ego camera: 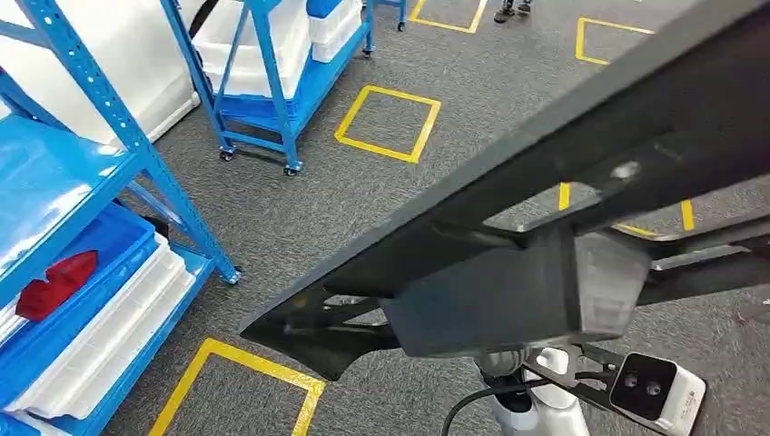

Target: Take the parts from the cabinet and place them on the table.

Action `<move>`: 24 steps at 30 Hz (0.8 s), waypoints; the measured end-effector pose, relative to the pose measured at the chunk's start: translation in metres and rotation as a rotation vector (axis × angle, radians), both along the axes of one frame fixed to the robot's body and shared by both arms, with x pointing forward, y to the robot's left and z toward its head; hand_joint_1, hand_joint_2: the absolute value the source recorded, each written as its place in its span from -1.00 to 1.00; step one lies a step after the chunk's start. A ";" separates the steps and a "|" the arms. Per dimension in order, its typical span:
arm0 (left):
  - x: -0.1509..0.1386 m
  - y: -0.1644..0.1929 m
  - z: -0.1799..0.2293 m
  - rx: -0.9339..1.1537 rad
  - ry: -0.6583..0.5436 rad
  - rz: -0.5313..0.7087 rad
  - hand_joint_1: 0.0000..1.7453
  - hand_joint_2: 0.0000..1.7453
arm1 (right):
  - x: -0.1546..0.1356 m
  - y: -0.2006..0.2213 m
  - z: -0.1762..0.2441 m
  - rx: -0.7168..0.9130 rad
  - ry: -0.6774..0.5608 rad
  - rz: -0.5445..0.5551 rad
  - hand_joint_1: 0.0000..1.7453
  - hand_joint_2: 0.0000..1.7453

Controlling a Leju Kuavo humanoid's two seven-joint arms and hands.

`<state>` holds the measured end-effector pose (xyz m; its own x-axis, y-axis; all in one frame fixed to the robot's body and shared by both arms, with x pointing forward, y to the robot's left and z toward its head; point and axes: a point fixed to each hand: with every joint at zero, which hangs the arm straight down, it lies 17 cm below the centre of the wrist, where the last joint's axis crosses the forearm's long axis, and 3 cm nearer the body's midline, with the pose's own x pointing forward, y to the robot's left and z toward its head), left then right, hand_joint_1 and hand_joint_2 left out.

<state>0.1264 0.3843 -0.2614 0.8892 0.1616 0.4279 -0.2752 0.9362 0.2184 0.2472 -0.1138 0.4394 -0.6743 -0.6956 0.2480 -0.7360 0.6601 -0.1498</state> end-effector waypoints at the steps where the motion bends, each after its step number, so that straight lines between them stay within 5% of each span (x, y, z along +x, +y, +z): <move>1: 0.001 0.000 0.000 0.000 0.000 0.000 -1.00 1.00 | 0.001 0.000 0.000 -0.001 0.002 -0.005 0.84 1.00; 24: 0.002 -0.019 -0.002 -0.045 0.002 -0.015 -1.00 1.00 | 0.003 0.008 0.000 -0.011 0.008 -0.063 0.84 1.00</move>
